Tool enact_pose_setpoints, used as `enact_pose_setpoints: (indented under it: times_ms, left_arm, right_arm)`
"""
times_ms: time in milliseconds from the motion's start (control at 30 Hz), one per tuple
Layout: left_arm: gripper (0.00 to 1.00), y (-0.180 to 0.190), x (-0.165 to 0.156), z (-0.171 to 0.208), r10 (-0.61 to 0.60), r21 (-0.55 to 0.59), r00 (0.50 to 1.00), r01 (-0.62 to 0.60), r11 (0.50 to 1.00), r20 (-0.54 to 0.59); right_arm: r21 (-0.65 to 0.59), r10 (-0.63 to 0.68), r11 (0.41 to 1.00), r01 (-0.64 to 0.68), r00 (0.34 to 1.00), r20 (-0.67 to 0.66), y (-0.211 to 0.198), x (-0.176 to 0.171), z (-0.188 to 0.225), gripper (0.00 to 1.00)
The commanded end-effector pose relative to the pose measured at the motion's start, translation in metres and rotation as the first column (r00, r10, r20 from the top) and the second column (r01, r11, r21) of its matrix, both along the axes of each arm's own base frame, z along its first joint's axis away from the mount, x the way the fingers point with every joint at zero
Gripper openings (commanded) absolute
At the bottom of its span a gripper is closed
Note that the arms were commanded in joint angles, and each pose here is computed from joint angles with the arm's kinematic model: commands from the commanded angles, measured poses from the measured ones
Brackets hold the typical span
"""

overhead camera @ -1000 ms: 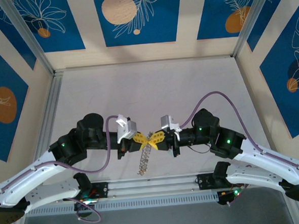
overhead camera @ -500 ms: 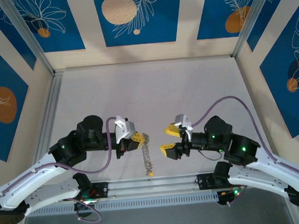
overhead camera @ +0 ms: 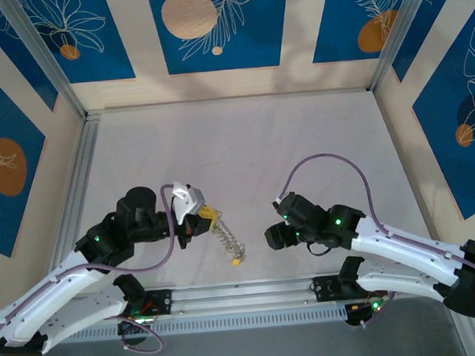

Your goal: Put the keys on the keyring

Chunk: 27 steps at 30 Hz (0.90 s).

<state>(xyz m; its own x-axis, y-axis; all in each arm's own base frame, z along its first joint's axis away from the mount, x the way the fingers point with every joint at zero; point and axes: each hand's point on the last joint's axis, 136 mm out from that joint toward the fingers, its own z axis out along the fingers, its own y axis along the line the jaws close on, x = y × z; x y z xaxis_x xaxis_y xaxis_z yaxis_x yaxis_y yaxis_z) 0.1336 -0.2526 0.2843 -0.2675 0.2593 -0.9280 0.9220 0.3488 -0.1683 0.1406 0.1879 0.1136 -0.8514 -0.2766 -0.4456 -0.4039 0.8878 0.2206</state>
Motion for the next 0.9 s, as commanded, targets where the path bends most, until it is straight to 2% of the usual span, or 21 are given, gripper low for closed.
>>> enact_pose_setpoints:
  times_ms: [0,133,300,500,867]
  left_arm:
    - [0.0,0.009,0.004,0.012,0.063,-0.061,0.998,-0.063,0.996,-0.005]
    - [0.0,0.016,0.002,0.006,0.092,-0.083,0.995,-0.094,0.992,-0.027]
    - [0.0,0.021,0.003,0.003,0.116,-0.089,0.993,-0.118,0.989,-0.031]
    - [0.0,0.022,0.006,0.0,0.132,-0.079,0.99,-0.135,0.988,-0.04]
    - [0.0,0.024,0.013,-0.003,0.166,-0.047,0.986,-0.167,0.985,-0.031]
  right_arm:
    - [0.003,-0.067,0.998,0.067,0.998,-0.015,-0.006,0.001,-0.011,0.7]
    - [0.064,-0.082,0.994,0.085,0.996,-0.041,-0.003,0.002,-0.029,0.69]
    - [0.106,-0.039,0.993,0.044,0.998,-0.049,0.008,0.001,-0.037,0.68]
    - [0.059,0.017,0.998,-0.015,0.999,-0.036,0.015,0.006,-0.041,0.67]
    - [-0.003,0.001,1.0,-0.001,0.999,-0.034,0.011,0.009,-0.054,0.67]
